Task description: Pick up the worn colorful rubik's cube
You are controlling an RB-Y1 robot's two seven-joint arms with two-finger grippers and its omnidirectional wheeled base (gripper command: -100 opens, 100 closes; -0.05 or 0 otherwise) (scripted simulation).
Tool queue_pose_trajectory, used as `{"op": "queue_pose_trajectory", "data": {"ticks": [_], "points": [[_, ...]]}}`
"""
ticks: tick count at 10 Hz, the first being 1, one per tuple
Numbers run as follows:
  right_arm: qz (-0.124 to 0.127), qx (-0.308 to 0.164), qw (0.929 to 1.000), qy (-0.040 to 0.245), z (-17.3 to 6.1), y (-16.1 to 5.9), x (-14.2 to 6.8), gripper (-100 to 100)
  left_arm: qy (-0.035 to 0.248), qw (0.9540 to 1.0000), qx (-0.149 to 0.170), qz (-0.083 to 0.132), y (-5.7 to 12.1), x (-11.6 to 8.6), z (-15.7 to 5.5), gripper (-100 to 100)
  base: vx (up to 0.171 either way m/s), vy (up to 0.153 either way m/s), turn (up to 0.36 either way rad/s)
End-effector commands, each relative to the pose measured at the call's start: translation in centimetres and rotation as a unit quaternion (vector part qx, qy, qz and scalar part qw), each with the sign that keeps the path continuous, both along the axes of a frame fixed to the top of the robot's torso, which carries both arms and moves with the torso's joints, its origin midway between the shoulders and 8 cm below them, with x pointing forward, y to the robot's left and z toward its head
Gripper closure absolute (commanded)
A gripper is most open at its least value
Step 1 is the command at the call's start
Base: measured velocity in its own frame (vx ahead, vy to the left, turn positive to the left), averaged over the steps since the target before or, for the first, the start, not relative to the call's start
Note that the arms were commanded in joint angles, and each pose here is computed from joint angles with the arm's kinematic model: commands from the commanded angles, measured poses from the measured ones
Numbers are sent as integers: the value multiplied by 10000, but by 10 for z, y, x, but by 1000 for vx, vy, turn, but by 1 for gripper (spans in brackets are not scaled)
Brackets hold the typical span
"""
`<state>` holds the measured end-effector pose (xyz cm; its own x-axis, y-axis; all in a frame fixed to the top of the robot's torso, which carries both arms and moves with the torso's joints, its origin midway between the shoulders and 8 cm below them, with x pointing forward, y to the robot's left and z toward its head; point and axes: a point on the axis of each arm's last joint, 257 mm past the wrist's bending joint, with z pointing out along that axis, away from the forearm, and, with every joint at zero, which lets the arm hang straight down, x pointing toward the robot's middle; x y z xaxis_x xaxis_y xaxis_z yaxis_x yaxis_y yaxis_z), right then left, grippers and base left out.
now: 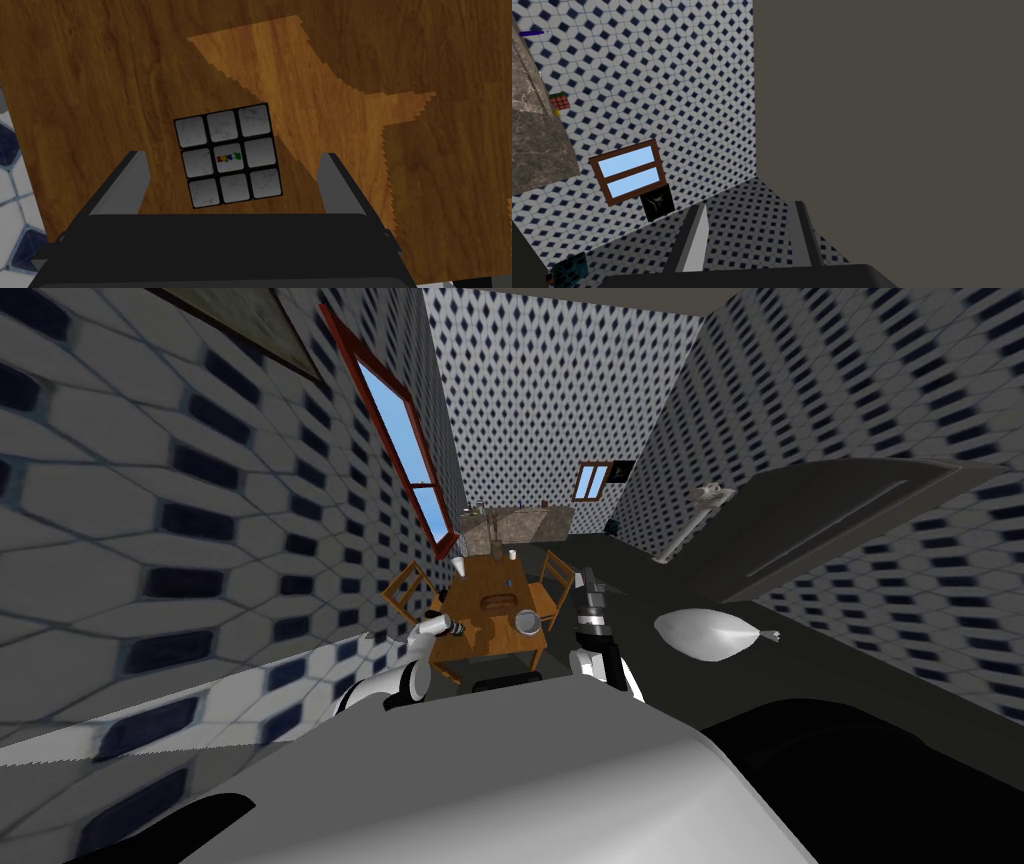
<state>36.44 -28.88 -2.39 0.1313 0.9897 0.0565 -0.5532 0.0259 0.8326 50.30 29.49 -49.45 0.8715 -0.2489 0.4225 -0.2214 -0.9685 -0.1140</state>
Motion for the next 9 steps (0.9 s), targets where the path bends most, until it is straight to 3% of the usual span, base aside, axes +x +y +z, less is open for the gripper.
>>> {"op": "queue_pose_trajectory", "data": {"ticks": [1,2,3,4,6,7,9], "points": [[0,0,10000,0,0,0,0,0,41,10000,-6,68,20,-9,-5,-100,15,-42,-91],[0,1,10000,0,0,0,0,0,73,9997,-61,242,40,-17,-10,-100,34,-91,-219],[1,1,10000,0,0,0,0,0,72,9999,-12,136,40,-17,-10,-100,29,-77,-32],[0,1,10000,0,0,0,0,0,93,9995,-54,284,60,-26,-14,-100,-3,-61,-47],[0,1,10000,0,0,0,0,0,94,9997,-17,207,60,-26,-14,-100,10,-46,-30],[0,0,10000,0,0,0,0,0,106,9995,-28,292,79,-35,-17,-100,13,-45,-105],[0,0,10000,0,0,0,0,0,107,9996,-22,279,79,-35,-17,-100,4,-14,-12]]}}
